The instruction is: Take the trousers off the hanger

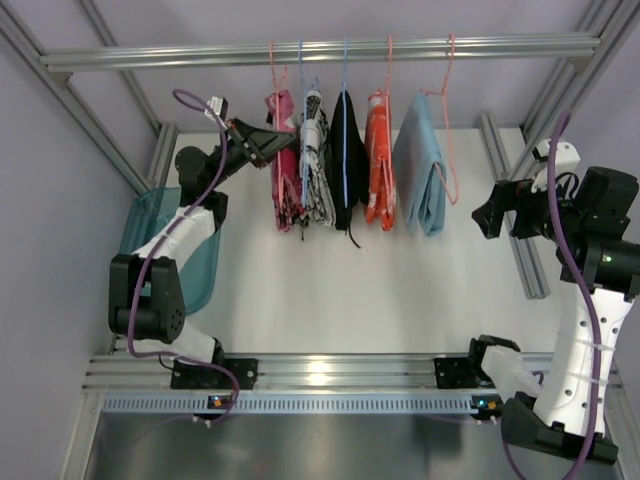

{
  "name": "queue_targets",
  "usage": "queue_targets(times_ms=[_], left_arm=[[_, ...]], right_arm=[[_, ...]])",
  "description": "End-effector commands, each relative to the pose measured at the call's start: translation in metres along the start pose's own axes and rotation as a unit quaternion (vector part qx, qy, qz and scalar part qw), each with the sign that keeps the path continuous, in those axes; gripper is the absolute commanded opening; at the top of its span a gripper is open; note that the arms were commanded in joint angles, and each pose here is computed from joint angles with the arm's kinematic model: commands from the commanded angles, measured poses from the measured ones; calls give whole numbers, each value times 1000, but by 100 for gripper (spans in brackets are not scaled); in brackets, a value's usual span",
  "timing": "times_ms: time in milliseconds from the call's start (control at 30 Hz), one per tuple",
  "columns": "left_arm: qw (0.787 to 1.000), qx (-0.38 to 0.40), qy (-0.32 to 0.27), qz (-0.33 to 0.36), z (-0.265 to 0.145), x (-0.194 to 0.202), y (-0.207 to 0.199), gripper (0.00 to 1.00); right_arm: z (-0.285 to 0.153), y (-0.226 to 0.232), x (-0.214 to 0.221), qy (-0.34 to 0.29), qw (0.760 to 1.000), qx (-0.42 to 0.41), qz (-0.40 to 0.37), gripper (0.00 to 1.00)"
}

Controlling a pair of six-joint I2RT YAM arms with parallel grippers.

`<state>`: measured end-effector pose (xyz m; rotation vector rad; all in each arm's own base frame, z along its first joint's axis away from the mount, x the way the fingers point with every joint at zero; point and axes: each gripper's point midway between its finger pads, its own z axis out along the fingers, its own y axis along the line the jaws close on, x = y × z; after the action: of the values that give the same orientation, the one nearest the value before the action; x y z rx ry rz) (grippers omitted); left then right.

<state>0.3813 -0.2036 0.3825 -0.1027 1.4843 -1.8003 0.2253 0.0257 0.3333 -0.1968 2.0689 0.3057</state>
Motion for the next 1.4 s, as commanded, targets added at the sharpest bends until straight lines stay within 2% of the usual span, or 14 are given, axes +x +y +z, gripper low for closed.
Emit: queue_targets(times_ms=[0,367,567,800,900,967,1033,1067,1167,1300,1367], left_arm=[[992,74,-26,96,4,-15,-69,0],[975,129,-54,173,5,-28,-141,0],[967,141,-60,202,-2,-23,-162,0],[975,114,-58,183,-28,5,-151,0],[977,100,-54,180,-43,24,-144,0],[971,102,-56,210,-55,34,-151,0],[972,76,-64,213,-62,40,-139,0],[966,81,-69,237,-69,45,-148,0],[967,64,-69,236,-78,53,-145,0],[969,44,-55,238,-86,64,-145,0],[969,41,-45,239,-89,70,-147,0]], right_arm=[[-4,-4,-17,-29,999,7,-18,99],[-13,10,-30,-51,998,-19,-32,99],[-16,19,-40,-69,996,-41,-36,99],[-25,54,-72,-126,981,-138,-42,99],[-26,67,-88,-138,973,-187,-11,99],[-25,72,-102,-154,965,-212,-8,99],[-23,78,-111,-154,957,-244,18,99],[-24,79,-123,-174,952,-251,6,99],[-28,92,-149,-199,940,-276,9,99],[-14,122,-174,-198,931,-305,2,99],[-15,157,-179,-191,914,-358,12,99]])
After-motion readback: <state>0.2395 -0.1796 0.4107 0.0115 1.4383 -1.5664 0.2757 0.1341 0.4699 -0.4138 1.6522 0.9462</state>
